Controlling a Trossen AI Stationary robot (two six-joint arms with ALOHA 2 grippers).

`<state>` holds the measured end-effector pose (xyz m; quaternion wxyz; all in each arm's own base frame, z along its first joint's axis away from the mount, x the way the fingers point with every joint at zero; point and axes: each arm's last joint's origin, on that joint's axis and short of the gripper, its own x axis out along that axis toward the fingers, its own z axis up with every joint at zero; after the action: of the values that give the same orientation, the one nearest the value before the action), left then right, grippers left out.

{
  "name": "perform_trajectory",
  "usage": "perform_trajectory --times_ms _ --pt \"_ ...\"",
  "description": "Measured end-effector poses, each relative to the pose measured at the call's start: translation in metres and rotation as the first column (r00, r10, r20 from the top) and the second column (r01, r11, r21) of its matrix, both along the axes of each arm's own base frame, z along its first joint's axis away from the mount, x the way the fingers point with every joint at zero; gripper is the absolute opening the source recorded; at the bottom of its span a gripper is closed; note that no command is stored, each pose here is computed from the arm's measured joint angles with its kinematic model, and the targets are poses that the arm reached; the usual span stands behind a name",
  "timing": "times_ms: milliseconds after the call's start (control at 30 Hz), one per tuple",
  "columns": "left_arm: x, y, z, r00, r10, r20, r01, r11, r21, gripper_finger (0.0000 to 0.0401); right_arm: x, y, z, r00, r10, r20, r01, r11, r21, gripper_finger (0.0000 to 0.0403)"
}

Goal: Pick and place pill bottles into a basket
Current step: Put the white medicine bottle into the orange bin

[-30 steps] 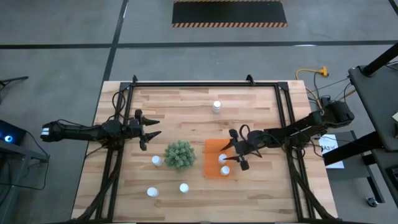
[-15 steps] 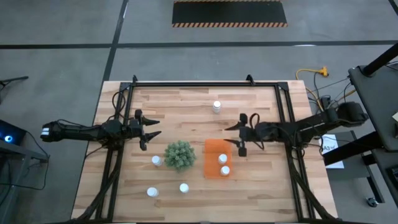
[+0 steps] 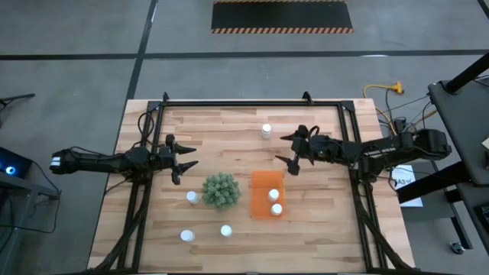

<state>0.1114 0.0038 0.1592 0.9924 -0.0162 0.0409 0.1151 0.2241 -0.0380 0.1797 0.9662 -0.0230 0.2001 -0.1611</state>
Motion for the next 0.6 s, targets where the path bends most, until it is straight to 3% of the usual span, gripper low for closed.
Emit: perform_trajectory --times_ms 433,600 --pt "0.0 0.0 0.0 1.0 0.0 0.0 0.0 1.0 0.0 0.0218 -0.01 -0.04 -0.001 1.0 -0.021 0.001 0.021 0.999 0.03 0.0368" --pt "0.0 0.0 0.0 1.0 0.0 -0.001 0.0 1.0 0.0 0.0218 -0.008 -0.057 -0.005 0.998 0.003 0.057 -0.006 0.999 0.051 0.0368"
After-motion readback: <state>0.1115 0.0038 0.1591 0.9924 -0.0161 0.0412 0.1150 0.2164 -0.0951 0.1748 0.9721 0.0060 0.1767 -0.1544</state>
